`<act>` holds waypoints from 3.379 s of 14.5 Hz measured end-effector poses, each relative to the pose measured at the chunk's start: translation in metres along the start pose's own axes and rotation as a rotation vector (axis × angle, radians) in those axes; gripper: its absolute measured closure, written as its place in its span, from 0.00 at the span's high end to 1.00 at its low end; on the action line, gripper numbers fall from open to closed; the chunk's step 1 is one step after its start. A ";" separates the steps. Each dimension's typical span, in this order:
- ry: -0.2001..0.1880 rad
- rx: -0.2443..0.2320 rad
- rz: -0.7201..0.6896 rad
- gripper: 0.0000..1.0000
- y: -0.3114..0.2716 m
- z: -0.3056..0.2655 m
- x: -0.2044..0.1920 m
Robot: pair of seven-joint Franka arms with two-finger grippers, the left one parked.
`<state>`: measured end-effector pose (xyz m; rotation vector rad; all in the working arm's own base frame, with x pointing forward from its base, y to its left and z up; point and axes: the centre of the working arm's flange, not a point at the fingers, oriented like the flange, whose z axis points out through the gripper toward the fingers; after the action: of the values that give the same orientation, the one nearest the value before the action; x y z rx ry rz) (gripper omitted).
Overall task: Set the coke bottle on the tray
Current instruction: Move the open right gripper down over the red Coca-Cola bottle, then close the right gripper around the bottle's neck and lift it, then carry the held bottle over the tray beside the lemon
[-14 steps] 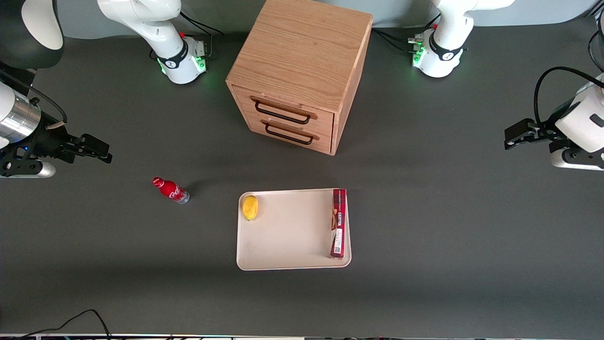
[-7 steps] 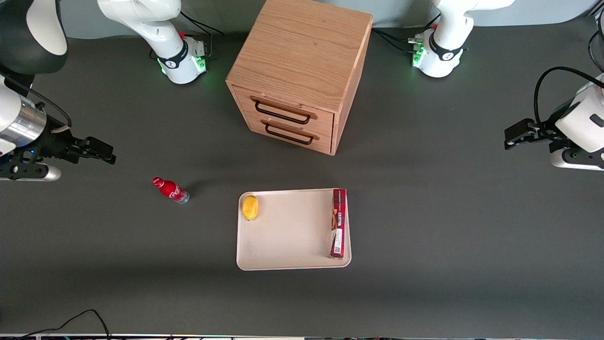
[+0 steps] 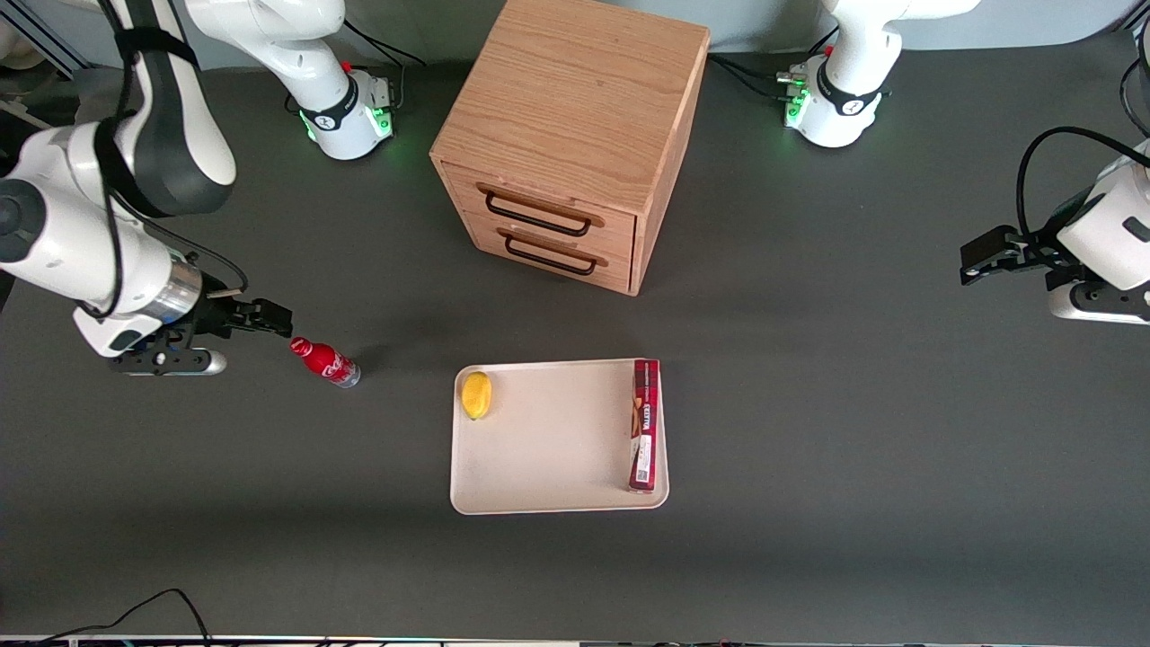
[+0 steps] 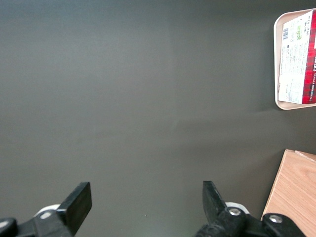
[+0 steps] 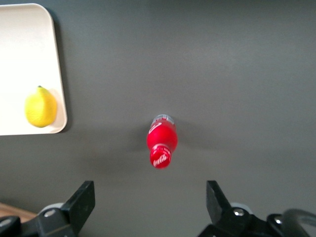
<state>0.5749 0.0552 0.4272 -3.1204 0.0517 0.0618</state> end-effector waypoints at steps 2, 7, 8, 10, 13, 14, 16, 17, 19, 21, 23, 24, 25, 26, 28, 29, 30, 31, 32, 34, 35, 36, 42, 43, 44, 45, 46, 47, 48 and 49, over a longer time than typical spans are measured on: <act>0.015 0.000 -0.018 1.00 -0.001 0.029 -0.010; 0.040 -0.001 -0.062 0.98 0.004 0.068 -0.028; 0.043 -0.001 -0.069 0.98 0.005 0.072 -0.030; 0.048 -0.001 -0.077 0.96 0.007 0.077 -0.031; 0.054 0.000 -0.080 0.95 0.007 0.080 -0.032; 0.054 0.000 -0.080 0.95 0.007 0.081 -0.032; 0.074 0.001 -0.080 0.95 0.007 0.080 -0.030; 0.088 0.003 -0.079 0.95 0.008 0.080 -0.028; 0.098 0.005 -0.077 0.94 0.009 0.087 -0.027; 0.099 0.006 -0.075 0.93 0.010 0.094 -0.025; 0.100 0.007 -0.075 0.92 0.011 0.097 -0.024; 0.100 0.006 -0.075 0.84 0.012 0.097 -0.024; 0.100 0.006 -0.075 0.74 0.012 0.097 -0.024; 0.100 0.006 -0.075 0.63 0.012 0.097 -0.024; 0.100 0.006 -0.075 0.41 0.012 0.097 -0.024; 0.101 0.006 -0.075 0.31 0.012 0.097 -0.024; 0.101 0.006 -0.075 0.31 0.012 0.097 -0.024; 0.101 0.006 -0.075 0.31 0.012 0.097 -0.024; 0.101 0.006 -0.075 0.31 0.012 0.097 -0.024; 0.096 0.006 -0.075 0.31 0.012 0.095 -0.024; 0.080 0.004 -0.074 0.31 0.012 0.089 -0.025; 0.060 0.001 -0.074 0.31 0.012 0.079 -0.024; -0.043 -0.010 -0.063 0.31 0.016 -0.073 -0.017; -0.047 -0.010 -0.059 0.31 0.018 -0.096 -0.017; -0.046 -0.010 -0.054 0.31 0.019 -0.116 -0.017; -0.046 -0.009 -0.051 0.31 0.020 -0.135 -0.018; -0.052 -0.009 -0.050 0.31 0.020 -0.151 -0.017; -0.063 -0.007 -0.045 0.31 0.020 -0.163 -0.014; -0.072 -0.006 -0.026 0.31 0.019 -0.171 -0.008; -0.076 -0.003 0.005 0.31 0.016 -0.175 0.003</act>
<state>0.5841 0.0357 0.6012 -3.1176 0.0583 0.1798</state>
